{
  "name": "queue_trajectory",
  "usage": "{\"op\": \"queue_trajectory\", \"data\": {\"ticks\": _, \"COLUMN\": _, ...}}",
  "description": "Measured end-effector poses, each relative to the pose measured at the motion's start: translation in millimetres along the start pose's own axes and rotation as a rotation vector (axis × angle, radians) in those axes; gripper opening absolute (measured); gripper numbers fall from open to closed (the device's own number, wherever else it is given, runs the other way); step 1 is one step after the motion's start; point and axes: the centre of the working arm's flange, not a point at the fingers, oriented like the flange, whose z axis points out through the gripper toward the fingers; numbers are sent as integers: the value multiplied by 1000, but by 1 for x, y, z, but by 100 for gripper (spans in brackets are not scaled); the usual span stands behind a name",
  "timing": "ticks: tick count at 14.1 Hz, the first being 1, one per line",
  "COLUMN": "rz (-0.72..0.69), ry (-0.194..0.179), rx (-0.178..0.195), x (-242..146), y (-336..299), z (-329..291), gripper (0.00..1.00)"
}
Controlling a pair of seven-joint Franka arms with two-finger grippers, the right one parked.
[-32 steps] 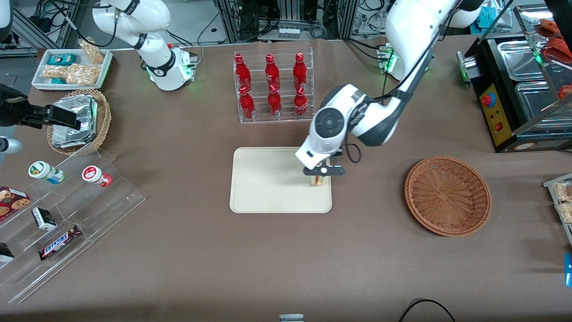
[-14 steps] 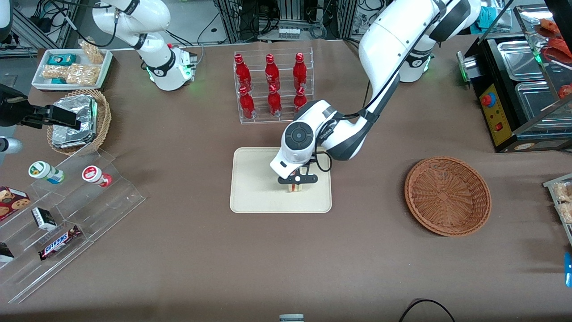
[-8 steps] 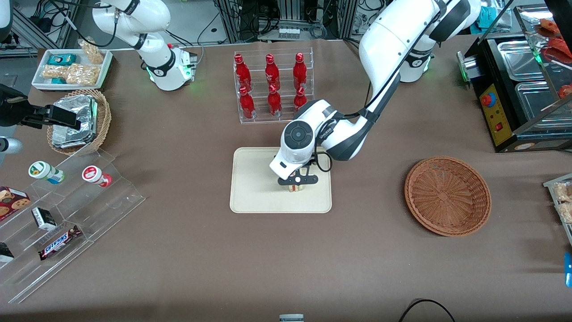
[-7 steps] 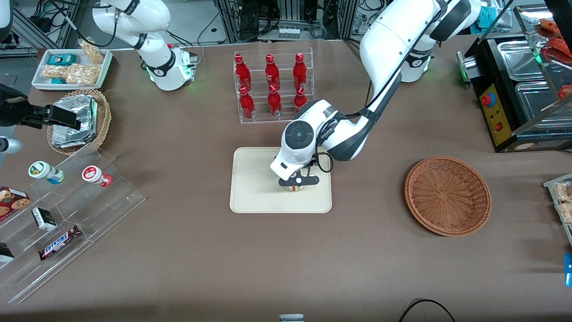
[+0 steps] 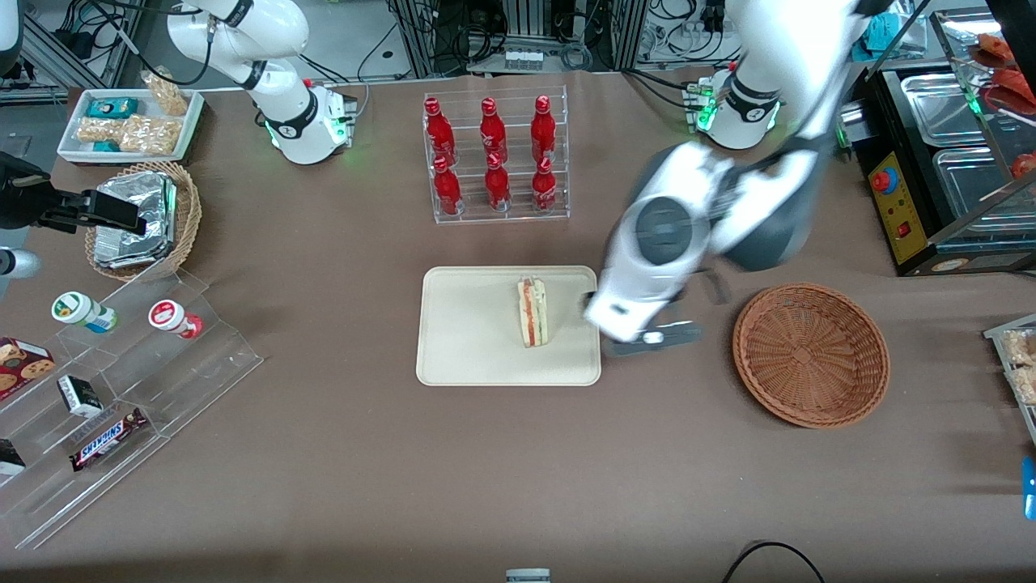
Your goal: Place sandwich from basket to tray
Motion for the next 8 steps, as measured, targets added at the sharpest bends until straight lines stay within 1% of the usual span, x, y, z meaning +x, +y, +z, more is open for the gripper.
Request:
{"op": "queue_trajectory", "data": {"ticks": 1, "rz": 3, "ry": -32, "rx": 9, "x": 2, "y": -36, "z": -21, "gripper": 100}}
{"op": "queue_trajectory", "data": {"ticks": 3, "rz": 11, "ry": -78, "rx": 17, "x": 2, "y": -105, "z": -55, "gripper": 100}}
{"op": "queue_trajectory", "data": {"ticks": 5, "rz": 42, "ry": -122, "rx": 12, "x": -2, "y": -173, "z": -83, "gripper": 100}}
{"op": "queue_trajectory", "data": {"ticks": 6, "rz": 55, "ry": -135, "rx": 2, "x": -4, "y": -206, "z": -94, "gripper": 100}}
{"op": "queue_trajectory", "data": {"ticks": 8, "rz": 50, "ry": -134, "rx": -18, "x": -11, "y": -256, "z": -115, "gripper": 100}}
